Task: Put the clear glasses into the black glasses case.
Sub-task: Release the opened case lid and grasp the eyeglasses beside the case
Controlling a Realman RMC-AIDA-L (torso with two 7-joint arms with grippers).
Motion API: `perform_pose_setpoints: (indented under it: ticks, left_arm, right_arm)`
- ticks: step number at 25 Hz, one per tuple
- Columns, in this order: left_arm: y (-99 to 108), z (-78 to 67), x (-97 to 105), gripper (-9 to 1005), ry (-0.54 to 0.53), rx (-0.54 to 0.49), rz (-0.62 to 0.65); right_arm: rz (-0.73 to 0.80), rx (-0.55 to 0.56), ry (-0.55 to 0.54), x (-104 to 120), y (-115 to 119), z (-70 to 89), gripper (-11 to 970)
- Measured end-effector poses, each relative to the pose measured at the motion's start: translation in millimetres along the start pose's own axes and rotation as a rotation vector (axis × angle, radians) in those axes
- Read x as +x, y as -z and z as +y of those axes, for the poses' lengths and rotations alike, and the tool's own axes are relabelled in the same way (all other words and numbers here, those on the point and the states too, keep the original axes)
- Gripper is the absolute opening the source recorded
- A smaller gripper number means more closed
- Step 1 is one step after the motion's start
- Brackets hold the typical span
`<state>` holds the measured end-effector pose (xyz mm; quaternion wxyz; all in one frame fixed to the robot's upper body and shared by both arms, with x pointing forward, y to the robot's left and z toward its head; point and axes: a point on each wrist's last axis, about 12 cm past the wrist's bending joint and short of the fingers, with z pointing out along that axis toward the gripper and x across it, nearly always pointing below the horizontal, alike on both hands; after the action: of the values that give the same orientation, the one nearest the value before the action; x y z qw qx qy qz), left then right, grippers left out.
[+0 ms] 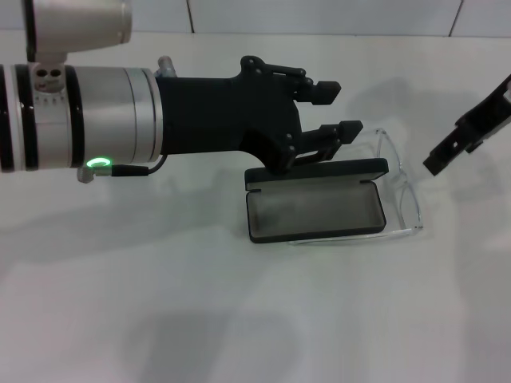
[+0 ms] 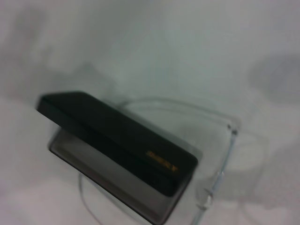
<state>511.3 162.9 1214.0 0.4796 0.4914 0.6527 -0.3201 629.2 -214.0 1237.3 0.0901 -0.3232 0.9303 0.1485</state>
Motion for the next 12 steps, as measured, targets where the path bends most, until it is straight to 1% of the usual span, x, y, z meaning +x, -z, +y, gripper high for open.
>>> perform_pose_setpoints:
  ticks: [3, 7, 12]
  left_arm:
    - [-0.6, -0.2, -0.7, 447, -0.002, 0.003, -0.001]
    - [-1.2, -0.7, -0.8, 447, -0.002, 0.005, -0.002]
    - [-1.0, -1.0, -0.2, 447, -0.001, 0.006, -0.001]
  right_arm:
    - [0.055, 0.033, -0.003, -4.3, -14.0, 0.2, 727]
    - [0.085, 0.071, 0.031, -9.2, -27.7, 3.7, 720]
    - [0.053, 0.071, 0.043, -15.7, -34.8, 4.8, 630]
